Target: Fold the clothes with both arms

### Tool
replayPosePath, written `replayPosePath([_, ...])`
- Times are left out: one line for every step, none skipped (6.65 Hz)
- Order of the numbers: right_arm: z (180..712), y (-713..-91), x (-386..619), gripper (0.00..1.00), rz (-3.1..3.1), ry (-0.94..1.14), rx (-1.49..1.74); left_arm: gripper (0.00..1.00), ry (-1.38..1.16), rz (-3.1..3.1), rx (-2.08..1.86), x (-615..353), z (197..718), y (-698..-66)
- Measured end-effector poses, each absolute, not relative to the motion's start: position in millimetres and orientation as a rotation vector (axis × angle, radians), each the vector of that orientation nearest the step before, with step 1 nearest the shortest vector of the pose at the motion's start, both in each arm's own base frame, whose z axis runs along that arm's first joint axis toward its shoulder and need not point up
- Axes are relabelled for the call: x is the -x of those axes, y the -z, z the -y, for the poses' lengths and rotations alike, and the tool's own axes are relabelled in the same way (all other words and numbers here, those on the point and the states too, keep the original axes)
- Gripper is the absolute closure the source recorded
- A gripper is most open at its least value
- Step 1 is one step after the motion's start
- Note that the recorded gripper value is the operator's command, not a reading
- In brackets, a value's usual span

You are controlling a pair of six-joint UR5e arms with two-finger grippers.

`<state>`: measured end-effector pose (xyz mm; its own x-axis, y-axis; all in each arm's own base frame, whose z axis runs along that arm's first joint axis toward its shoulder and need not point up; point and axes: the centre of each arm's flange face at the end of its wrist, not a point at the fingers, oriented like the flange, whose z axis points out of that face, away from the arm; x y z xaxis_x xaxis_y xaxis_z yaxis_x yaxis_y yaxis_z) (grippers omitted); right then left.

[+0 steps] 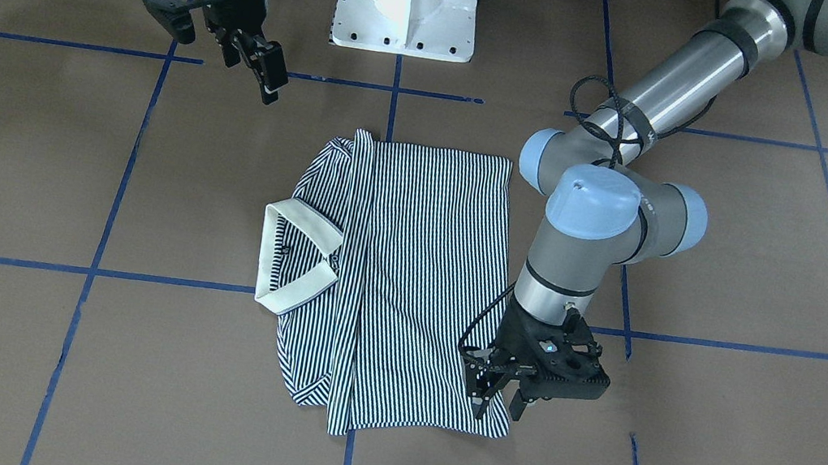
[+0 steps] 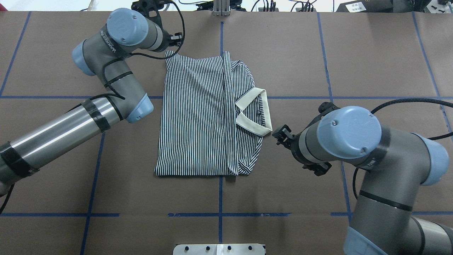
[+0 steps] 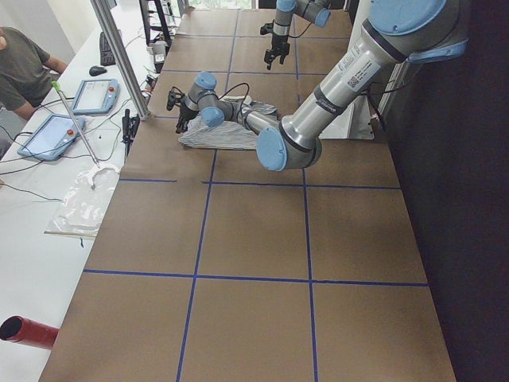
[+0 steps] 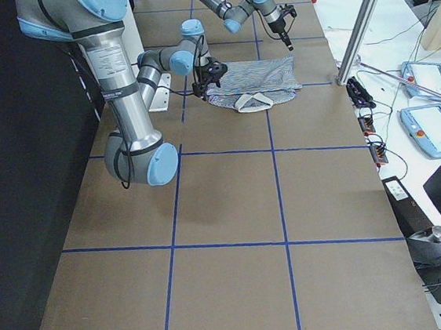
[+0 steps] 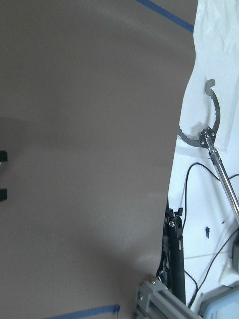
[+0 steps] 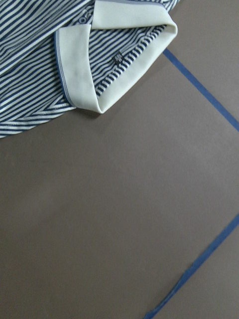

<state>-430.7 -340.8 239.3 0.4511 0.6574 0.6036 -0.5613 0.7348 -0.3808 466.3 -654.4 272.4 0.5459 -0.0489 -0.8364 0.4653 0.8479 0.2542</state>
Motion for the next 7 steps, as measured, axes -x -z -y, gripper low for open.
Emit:
replayPosePath([351, -232, 452, 0.00, 0.799, -0.685, 0.093, 0.42, 0.292, -1.000, -0.470, -445, 628, -279])
replayPosePath([361, -228, 473, 0.00, 0.783, -0.589, 0.054, 0.42, 0.276, -1.030, -0.470, -425, 604, -284])
replayPosePath([368, -224, 496, 0.01, 0.764, -0.485, 0.021, 0.42, 0.270, -1.046, -0.474, -413, 591, -285])
replayPosePath([369, -219, 519, 0.16, 0.749, -0.388, 0.000, 0.42, 0.267, -1.052, -0.475, -408, 585, -284])
replayPosePath([360, -212, 537, 0.29, 0.745, -0.297, -0.020, 0.42, 0.266, -1.053, -0.474, -408, 583, -285])
replayPosePath([347, -210, 551, 0.29, 0.739, -0.196, -0.044, 0.42, 0.271, -1.055, -0.470, -408, 582, -286])
replayPosePath([336, -210, 561, 0.29, 0.730, -0.080, -0.086, 0.42, 0.279, -1.057, -0.462, -409, 581, -287])
